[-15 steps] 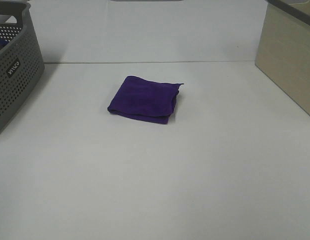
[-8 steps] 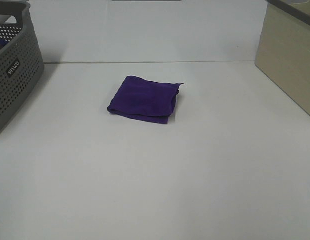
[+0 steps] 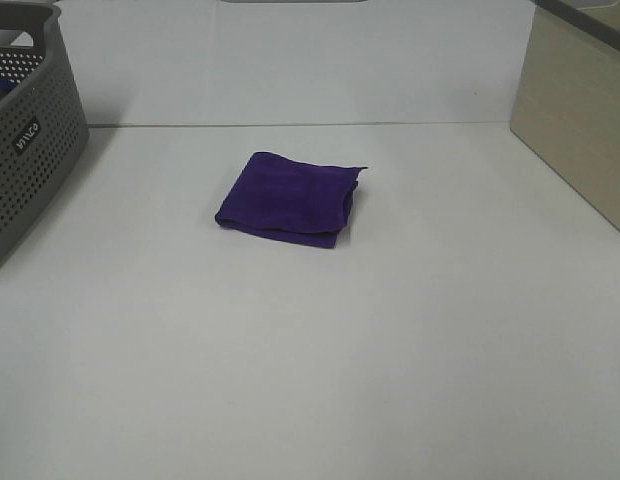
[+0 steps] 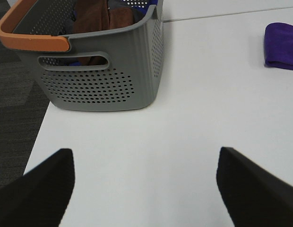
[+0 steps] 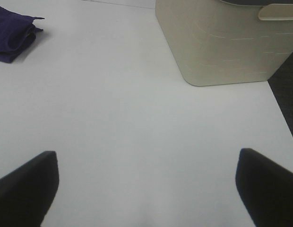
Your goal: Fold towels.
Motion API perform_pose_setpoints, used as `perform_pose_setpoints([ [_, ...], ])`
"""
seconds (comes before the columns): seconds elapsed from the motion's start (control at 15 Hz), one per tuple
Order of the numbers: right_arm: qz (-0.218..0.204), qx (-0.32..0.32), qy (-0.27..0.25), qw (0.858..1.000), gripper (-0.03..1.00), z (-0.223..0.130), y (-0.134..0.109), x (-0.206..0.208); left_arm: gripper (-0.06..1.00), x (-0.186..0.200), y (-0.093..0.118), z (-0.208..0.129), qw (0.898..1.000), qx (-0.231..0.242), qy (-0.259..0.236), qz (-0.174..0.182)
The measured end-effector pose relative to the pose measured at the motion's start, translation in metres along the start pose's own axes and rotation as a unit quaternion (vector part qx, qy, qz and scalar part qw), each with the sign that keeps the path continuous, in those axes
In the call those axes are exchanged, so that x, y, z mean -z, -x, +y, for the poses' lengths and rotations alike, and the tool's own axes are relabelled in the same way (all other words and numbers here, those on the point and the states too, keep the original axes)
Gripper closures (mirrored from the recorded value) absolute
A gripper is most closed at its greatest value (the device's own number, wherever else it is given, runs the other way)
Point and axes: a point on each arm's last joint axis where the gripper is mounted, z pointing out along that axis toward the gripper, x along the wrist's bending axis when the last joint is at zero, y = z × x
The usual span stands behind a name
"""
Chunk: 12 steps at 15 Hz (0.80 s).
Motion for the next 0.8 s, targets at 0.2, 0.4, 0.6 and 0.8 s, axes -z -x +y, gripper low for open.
perform_pose_setpoints([
  [0.2, 0.002, -0.001, 0.000, 1.000, -0.02, 0.0000, -0.0003, 0.0000, 0.19, 0.0000, 0.0030, 0.0002, 1.000, 0.010, 0.001, -0.016],
  [0.4, 0.002, -0.001, 0.000, 1.000, -0.02, 0.0000, -0.0003, 0.0000, 0.19, 0.0001, 0.0067, 0.0005, 0.999, 0.019, 0.003, -0.037],
  [0.6, 0.002, -0.001, 0.000, 1.000, -0.02, 0.0000, -0.0003, 0.0000, 0.19, 0.0001, 0.0067, 0.0005, 0.999, 0.019, 0.003, -0.037],
  [0.8, 0.002, -0.001, 0.000, 1.000, -0.02, 0.0000, -0.0003, 0.0000, 0.19, 0.0001, 0.0067, 0.0005, 0.999, 0.019, 0.003, -0.037],
])
